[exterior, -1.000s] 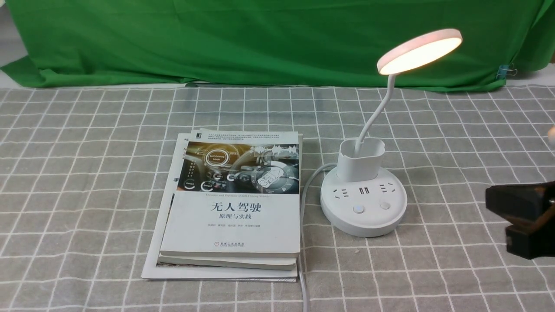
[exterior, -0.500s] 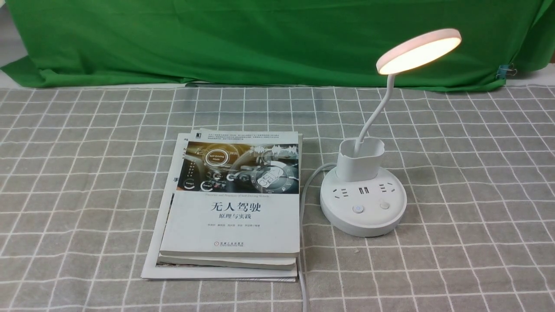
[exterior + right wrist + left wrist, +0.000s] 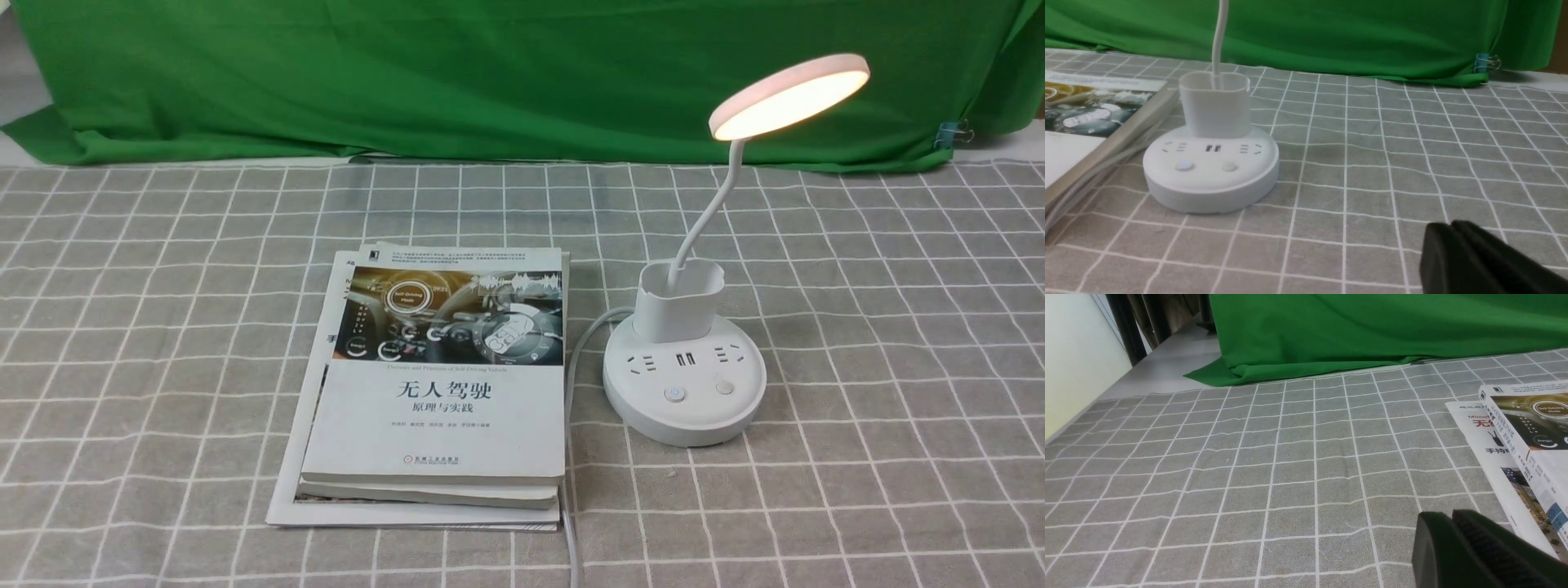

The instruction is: Turn on the desk lamp on the grey coffee tablecloth with your hand.

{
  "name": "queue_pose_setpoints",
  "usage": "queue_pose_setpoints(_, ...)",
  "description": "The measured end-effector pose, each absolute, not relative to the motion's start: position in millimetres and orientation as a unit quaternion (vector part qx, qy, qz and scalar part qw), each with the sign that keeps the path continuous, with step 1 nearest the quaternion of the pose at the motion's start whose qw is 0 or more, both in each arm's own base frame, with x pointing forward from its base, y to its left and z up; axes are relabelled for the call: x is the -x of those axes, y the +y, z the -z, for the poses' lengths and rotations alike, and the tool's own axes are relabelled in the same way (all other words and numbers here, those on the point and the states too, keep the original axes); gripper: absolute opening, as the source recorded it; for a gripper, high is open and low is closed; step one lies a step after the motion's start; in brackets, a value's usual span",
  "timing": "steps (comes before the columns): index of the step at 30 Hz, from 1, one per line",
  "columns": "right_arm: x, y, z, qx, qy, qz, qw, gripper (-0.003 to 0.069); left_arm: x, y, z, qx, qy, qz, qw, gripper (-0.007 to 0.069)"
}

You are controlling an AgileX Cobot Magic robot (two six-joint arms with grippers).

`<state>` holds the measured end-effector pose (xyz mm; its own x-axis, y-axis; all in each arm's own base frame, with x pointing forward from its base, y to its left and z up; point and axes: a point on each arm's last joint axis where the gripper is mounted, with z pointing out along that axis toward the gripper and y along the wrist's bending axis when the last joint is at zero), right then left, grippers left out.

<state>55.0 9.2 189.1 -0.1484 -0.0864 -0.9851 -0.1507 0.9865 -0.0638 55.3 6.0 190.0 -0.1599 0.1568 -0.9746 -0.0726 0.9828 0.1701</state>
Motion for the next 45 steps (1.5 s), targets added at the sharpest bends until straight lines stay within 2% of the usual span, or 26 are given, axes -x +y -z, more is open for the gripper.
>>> queue_pose_setpoints(31,-54.9,9.3,-188.7,0.077,0.759,-0.026,0.646,0.0103,-55.3,6.0,-190.0,-0.028,0.756,-0.089,0.648,0.0019)
queue_pose_setpoints(45,-54.9,9.3,-188.7,0.077,0.759,-0.026,0.646,0.0162,-55.3,6.0,-190.0,-0.028,0.756,-0.089,0.648,0.0019)
